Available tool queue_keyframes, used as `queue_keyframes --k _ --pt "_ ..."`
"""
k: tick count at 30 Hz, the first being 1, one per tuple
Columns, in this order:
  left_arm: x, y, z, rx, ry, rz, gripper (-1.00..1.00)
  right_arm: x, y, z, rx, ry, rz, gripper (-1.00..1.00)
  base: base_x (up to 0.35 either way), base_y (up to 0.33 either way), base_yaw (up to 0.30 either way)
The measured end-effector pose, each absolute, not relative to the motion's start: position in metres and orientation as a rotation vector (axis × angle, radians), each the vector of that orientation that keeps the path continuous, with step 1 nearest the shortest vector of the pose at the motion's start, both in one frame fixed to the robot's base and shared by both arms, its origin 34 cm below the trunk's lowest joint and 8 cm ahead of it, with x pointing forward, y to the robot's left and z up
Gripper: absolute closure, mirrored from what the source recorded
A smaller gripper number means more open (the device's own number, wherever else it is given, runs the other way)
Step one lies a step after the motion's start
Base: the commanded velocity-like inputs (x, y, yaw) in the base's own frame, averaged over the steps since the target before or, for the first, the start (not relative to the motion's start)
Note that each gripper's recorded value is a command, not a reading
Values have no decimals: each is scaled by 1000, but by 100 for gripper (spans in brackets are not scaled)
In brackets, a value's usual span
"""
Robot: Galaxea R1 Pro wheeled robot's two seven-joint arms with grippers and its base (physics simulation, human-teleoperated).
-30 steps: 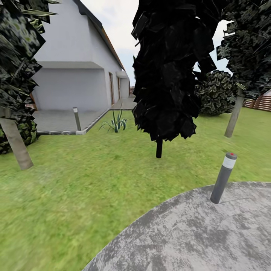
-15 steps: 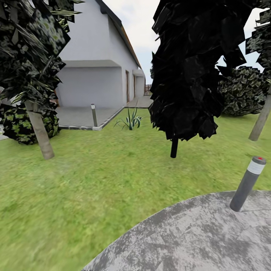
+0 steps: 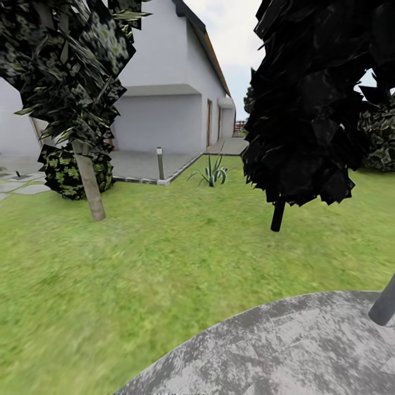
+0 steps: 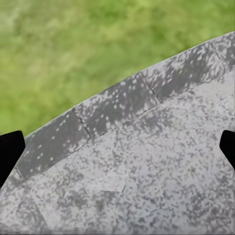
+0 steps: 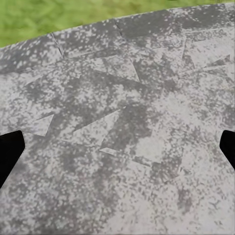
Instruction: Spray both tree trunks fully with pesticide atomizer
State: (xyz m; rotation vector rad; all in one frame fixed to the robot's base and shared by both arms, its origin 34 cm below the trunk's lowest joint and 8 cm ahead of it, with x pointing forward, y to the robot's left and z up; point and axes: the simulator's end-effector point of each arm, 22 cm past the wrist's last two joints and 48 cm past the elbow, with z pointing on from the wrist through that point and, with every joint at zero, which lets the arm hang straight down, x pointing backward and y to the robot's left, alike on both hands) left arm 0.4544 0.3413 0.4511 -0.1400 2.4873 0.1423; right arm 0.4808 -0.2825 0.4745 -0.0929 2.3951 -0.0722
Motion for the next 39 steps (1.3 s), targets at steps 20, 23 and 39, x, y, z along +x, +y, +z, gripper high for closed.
queue_keyframes --k 20,23,39 --pt "445 341 407 -140 2503 143 -100 472 -283 430 -94 2411 -72 -100 0 0 274" --pt "443 341 401 -140 2506 143 -100 470 -283 424 -94 2413 -72 -100 0 0 274" --pt "434 342 364 -140 2518 148 -100 461 -283 387 -95 2426 -71 -100 0 0 274"
